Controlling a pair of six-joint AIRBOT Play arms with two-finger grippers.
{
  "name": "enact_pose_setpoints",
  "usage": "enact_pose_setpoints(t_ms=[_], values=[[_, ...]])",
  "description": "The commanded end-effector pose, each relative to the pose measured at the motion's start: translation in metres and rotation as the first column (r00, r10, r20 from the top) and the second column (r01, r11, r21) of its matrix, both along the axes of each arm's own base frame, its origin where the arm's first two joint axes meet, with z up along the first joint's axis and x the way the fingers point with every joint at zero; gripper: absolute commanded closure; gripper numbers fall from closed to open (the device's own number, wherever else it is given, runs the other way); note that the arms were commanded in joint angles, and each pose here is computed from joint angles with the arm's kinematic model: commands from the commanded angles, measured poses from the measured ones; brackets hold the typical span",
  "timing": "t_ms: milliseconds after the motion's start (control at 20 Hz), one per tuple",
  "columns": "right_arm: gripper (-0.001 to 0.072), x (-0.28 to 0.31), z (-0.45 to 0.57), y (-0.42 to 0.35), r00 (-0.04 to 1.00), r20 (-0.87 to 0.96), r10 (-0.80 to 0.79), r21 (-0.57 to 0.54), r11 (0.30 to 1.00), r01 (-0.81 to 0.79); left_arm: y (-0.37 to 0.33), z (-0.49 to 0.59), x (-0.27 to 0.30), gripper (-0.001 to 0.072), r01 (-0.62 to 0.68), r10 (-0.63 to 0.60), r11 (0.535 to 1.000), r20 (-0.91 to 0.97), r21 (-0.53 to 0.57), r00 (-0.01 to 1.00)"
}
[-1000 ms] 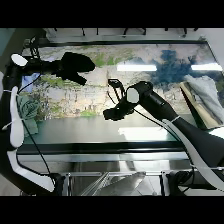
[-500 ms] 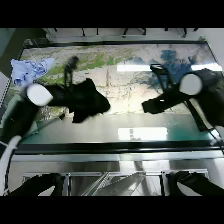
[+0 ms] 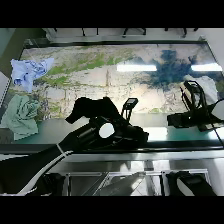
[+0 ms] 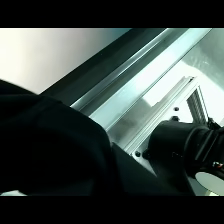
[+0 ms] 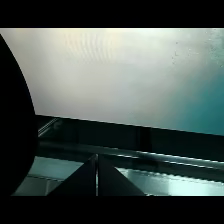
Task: Fold the shirts.
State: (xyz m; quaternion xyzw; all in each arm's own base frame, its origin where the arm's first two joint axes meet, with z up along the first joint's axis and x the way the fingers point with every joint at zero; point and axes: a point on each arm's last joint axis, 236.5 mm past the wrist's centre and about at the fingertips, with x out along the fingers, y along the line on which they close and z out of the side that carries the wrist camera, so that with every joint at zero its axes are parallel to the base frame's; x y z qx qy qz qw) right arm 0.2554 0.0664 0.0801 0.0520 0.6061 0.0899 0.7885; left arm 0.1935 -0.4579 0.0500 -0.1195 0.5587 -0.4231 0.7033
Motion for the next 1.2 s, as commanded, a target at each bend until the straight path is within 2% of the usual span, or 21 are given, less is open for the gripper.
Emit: enact_pose_setpoints(t_ms=[0,50,100,150,250,350,450,550,650,750,800,900,950,1000,1150], values=[[0.0683,0.002,-0.004,-0.003,1.000,0.012,-0.017,0.004,1.000,0.017,-0.002,0.002,-0.001,0.0010,0.080,-0.075,0.995,-0.067,0.068,0.995],[0.0610,0.003,-0.003,-0.003,1.000,0.017,-0.018,0.005,1.000,0.017,0.012,0.009,0.000,0.0016,0.108,-0.099,0.989,-0.090,0.099,0.991],[0.0326,0.005,-0.003,-0.003,1.000,0.025,-0.019,0.006,1.000,0.019,0.028,0.016,0.002,0.0016,0.137,-0.125,0.982,-0.096,0.130,0.987],[-0.0008,0.009,-0.002,-0.003,0.999,0.043,-0.021,0.008,1.000,0.021,0.051,0.024,0.009,0.0016,0.145,-0.132,0.973,-0.085,0.178,0.988],[0.0013,0.018,0.001,-0.002,0.996,0.080,-0.030,0.015,0.999,0.029,0.113,0.037,0.040,0.0017,0.081,-0.087,0.947,0.005,0.312,0.996],[0.0013,0.018,0.003,0.005,0.997,0.079,-0.028,0.046,0.999,0.024,0.182,0.053,0.081,0.0016,-0.093,0.044,0.909,0.129,0.406,0.991],[0.0014,0.016,0.007,0.020,0.997,0.072,-0.022,0.114,0.993,0.014,0.237,0.055,0.105,0.0017,-0.226,0.176,0.880,0.154,0.418,0.972],[0.0014,0.015,0.010,0.034,0.998,0.063,-0.018,0.172,0.985,0.007,0.285,0.031,0.119,0.0017,-0.290,0.266,0.853,0.115,0.434,0.957],[0.0013,0.016,0.008,0.037,0.999,0.050,-0.016,0.186,0.983,0.006,0.333,-0.001,0.136,0.0017,-0.343,0.338,0.818,0.097,0.462,0.936],[0.0014,0.017,0.004,0.038,0.999,0.036,-0.016,0.187,0.982,0.009,0.380,-0.037,0.146,0.0017,-0.433,0.501,0.774,-0.028,0.461,0.865],[0.0014,0.017,0.003,0.040,1.000,0.026,-0.015,0.199,0.980,0.010,0.394,-0.055,0.151,0.0017,-0.483,0.575,0.769,-0.124,0.418,0.809],[0.0014,0.018,0.000,0.047,1.000,0.007,-0.012,0.225,0.974,0.010,0.402,-0.081,0.157,0.0018,-0.532,0.608,0.788,-0.255,0.311,0.752],[0.0014,0.019,0.000,0.051,1.000,-0.002,-0.011,0.243,0.970,0.012,0.411,-0.095,0.157,0.0052,-0.550,0.624,0.780,-0.298,0.299,0.723],[0.0014,0.021,-0.001,0.056,1.000,-0.010,-0.013,0.264,0.964,0.015,0.419,-0.109,0.156,0.0126,-0.546,0.626,0.778,-0.322,0.310,0.710],[0.0014,0.030,-0.002,0.071,0.999,-0.026,-0.022,0.335,0.942,0.029,0.424,-0.136,0.156,0.0124,-0.542,0.635,0.772,-0.367,0.331,0.680]])
